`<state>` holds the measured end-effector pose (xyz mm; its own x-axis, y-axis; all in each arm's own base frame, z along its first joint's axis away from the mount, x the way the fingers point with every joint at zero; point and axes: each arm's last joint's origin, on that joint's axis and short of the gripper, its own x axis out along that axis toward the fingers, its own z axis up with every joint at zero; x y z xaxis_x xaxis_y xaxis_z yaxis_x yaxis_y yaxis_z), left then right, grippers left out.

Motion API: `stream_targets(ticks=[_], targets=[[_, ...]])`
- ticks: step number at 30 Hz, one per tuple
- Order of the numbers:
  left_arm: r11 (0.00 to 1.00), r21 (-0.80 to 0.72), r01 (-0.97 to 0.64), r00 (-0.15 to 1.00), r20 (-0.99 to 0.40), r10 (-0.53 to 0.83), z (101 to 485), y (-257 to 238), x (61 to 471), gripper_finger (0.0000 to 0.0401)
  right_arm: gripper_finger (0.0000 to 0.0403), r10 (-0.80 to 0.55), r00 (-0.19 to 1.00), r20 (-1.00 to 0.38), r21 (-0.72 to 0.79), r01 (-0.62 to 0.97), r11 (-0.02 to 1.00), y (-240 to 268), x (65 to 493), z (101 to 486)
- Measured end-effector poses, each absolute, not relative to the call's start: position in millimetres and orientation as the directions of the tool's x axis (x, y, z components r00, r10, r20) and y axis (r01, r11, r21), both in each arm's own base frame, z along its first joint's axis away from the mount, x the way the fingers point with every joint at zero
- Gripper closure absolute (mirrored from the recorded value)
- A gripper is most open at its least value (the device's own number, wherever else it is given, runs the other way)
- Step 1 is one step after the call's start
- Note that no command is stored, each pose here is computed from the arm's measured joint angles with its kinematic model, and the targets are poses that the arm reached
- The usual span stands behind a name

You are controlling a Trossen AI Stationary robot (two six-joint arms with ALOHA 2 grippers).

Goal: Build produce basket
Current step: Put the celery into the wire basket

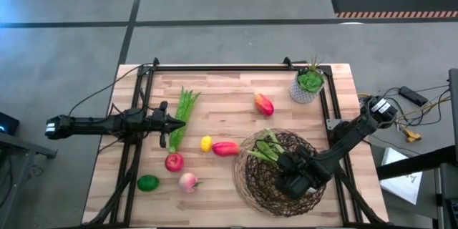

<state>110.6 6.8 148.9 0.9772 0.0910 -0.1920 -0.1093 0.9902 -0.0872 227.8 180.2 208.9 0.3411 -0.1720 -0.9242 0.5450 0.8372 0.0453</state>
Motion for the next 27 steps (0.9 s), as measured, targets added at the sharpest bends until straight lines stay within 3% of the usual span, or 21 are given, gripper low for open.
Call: stream_targets(ticks=[5,15,22,27], targets=[[0.99,-0.087,-0.11,0.977,-0.192,0.091,148.9,6.8,110.6,0.0401,0.0166,-0.145,0.398,-0.906,0.088,0.511,0.855,186.3,235.6,226.8],[0.99,-0.087,-0.11,0.977,-0.192,0.091,148.9,6.8,110.6,0.0401,0.0185,-0.137,0.424,-0.895,0.095,0.482,0.871,190.2,238.5,241.3],[0.99,-0.087,-0.11,0.977,-0.192,0.092,148.9,6.8,110.6,0.0401,0.0207,-0.25,0.287,-0.925,-0.012,0.636,0.771,178.9,225.3,247.0],[0.99,-0.087,-0.11,0.977,-0.192,0.092,148.9,6.8,110.6,0.0401,0.0225,-0.265,0.28,-0.923,-0.028,0.637,0.771,176.4,222.9,231.6]])
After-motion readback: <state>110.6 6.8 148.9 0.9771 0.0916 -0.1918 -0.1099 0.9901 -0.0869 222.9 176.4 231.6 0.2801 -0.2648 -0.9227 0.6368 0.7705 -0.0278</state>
